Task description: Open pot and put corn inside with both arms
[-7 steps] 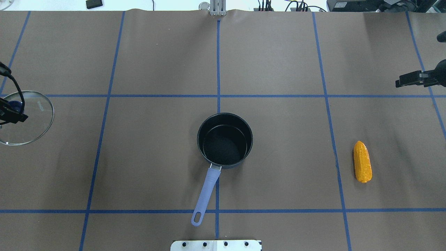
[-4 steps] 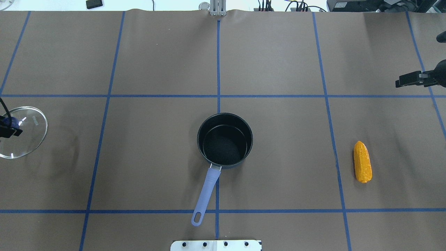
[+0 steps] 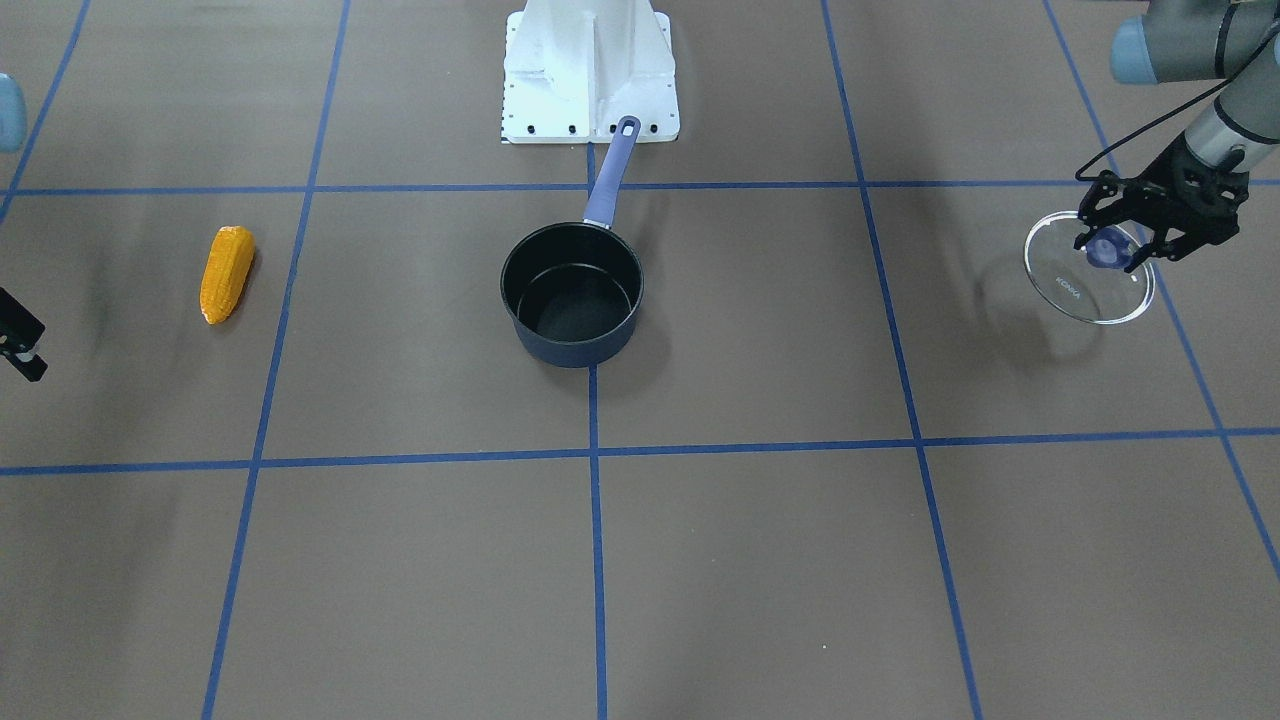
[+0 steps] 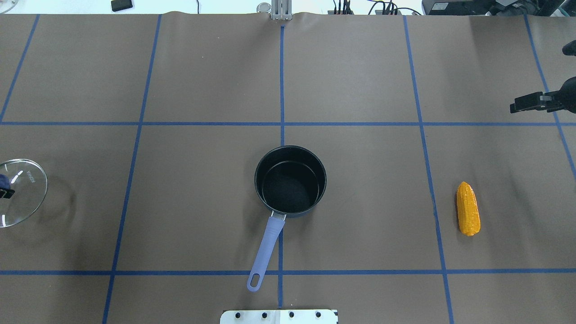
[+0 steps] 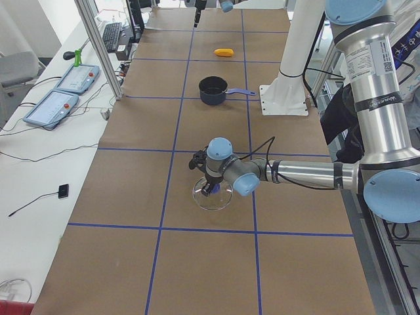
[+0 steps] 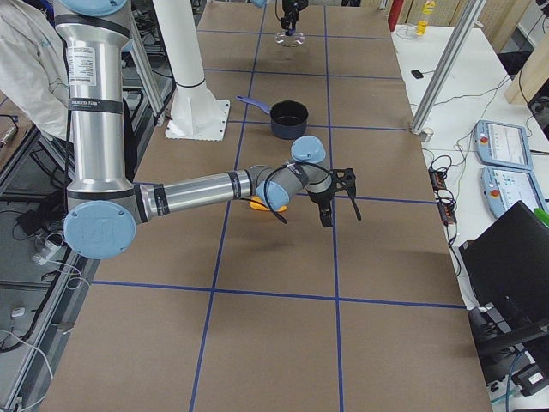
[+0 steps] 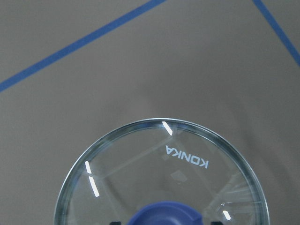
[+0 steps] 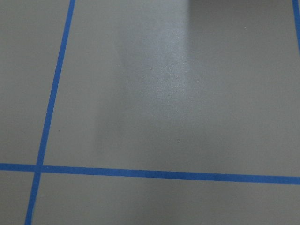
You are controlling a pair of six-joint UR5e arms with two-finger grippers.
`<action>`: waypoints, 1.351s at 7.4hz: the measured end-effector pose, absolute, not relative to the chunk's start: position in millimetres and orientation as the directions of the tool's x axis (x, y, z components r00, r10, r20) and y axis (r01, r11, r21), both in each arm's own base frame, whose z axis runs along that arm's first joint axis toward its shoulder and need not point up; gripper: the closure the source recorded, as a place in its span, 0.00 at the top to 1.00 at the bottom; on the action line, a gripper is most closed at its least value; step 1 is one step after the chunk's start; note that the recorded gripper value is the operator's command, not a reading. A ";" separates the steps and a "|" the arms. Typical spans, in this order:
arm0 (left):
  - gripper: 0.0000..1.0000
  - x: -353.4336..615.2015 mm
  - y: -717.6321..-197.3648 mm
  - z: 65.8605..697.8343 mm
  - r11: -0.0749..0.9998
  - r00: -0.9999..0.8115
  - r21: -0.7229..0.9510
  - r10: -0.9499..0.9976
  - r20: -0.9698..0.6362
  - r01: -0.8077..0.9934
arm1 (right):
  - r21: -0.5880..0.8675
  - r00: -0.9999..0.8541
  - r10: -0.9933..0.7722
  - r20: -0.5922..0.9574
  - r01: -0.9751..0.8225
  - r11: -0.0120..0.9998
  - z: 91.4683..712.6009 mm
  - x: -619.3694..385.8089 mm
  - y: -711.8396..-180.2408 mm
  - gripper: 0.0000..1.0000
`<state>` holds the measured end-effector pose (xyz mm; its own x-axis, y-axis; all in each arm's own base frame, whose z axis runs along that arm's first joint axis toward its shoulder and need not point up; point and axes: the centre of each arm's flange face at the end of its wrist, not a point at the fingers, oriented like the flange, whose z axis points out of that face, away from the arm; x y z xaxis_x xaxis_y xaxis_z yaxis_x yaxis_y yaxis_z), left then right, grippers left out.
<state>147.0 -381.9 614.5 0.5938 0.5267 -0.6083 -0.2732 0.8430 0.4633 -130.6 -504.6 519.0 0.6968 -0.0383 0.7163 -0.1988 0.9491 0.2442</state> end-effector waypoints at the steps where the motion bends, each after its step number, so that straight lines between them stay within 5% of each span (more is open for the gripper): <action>1: 0.40 148.5 -382.3 627.0 0.842 0.600 0.464 0.527 -0.602 -0.275 | 0.244 0.697 -0.039 0.716 -0.199 0.949 518.9 -130.8 -504.6 1.00; 4: 0.96 159.4 -398.3 638.4 0.838 0.600 0.472 0.533 -0.596 -0.276 | 0.244 0.697 -0.038 0.716 -0.199 0.949 519.5 -130.9 -504.7 1.00; 10: 0.98 142.5 -449.0 612.5 0.866 0.622 0.442 0.483 -0.617 -0.234 | 0.232 0.670 -0.040 0.741 -0.199 0.952 501.3 -140.9 -492.2 1.00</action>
<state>142.5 -449.0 612.5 0.6215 0.4829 -0.6168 -0.2343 0.8660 0.4418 -140.9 -492.2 501.3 0.6703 -0.0404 0.7410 -0.1994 0.9520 0.2324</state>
